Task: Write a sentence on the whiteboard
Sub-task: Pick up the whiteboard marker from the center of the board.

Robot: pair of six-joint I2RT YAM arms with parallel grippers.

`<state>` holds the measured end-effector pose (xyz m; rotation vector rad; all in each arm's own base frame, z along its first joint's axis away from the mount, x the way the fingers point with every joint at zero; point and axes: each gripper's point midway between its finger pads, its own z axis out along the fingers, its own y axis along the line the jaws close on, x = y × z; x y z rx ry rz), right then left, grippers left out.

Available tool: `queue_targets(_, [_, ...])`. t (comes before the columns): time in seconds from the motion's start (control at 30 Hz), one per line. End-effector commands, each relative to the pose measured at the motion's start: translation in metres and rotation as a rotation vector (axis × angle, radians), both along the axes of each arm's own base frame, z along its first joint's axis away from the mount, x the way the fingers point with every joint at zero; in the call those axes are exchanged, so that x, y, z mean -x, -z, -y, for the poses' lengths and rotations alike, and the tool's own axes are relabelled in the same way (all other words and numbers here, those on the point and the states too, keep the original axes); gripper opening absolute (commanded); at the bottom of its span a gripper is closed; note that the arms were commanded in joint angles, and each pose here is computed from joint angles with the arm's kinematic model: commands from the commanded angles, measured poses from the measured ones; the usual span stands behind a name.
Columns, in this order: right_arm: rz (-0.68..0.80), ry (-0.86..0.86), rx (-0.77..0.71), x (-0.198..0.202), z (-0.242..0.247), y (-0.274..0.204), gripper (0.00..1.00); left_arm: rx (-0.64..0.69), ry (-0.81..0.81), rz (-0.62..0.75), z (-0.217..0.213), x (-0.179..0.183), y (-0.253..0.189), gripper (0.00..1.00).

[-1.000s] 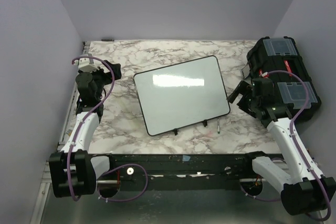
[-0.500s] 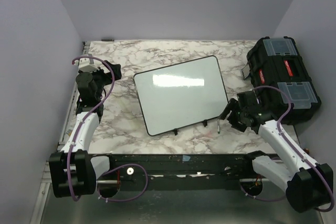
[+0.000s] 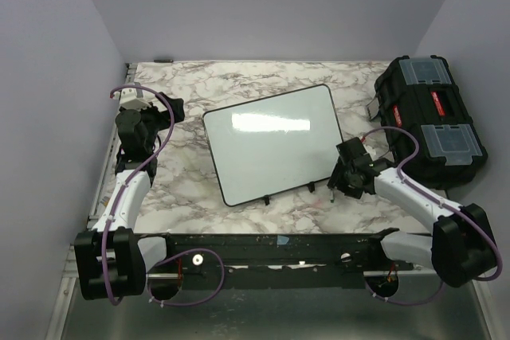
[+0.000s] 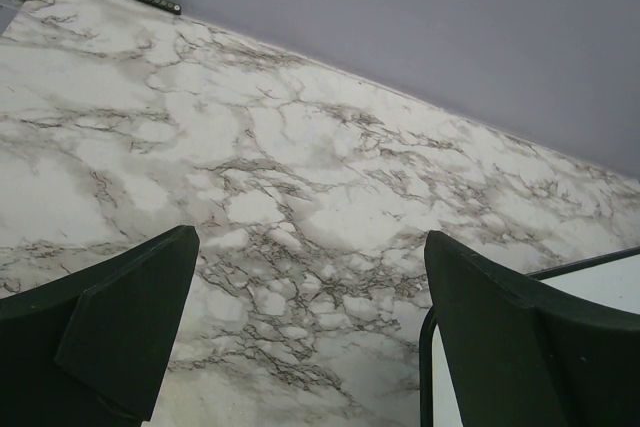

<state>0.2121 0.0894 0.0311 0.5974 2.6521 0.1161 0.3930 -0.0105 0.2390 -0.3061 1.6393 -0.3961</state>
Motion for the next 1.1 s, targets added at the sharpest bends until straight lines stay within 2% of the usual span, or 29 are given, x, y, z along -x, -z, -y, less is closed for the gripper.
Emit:
queue_targets(0.0, [0.059,-0.002,0.080,-0.019,0.008,-0.007,0.58,-0.017,-0.015,0.044,-0.002,-0.001,-0.018,0.98])
queue_targets(0.33, [0.028,-0.081,0.146,-0.024,-0.002,0.003,0.52,-0.018,-0.018,0.042,-0.003,-0.001,-0.016,0.99])
queue_targets(0.63, [-0.002,-0.070,0.172,-0.023,-0.001,0.011,0.33,-0.023,-0.025,0.050,-0.004,0.000,-0.019,0.98])
queue_targets(0.8, [-0.038,-0.038,0.192,-0.017,0.004,0.017,0.14,-0.023,-0.025,0.051,-0.004,0.000,-0.019,0.98])
queue_targets(0.83, [-0.042,-0.030,0.194,-0.016,0.004,0.017,0.05,-0.023,-0.024,0.051,-0.004,0.000,-0.019,0.98])
queue_targets(0.87, [-0.043,-0.022,0.196,-0.016,0.005,0.017,0.01,-0.023,-0.021,0.051,-0.004,0.000,-0.019,0.98])
queue_targets(1.07, [-0.007,0.085,0.254,-0.013,0.024,0.002,0.01,-0.023,-0.021,0.052,-0.003,0.001,-0.020,0.98])
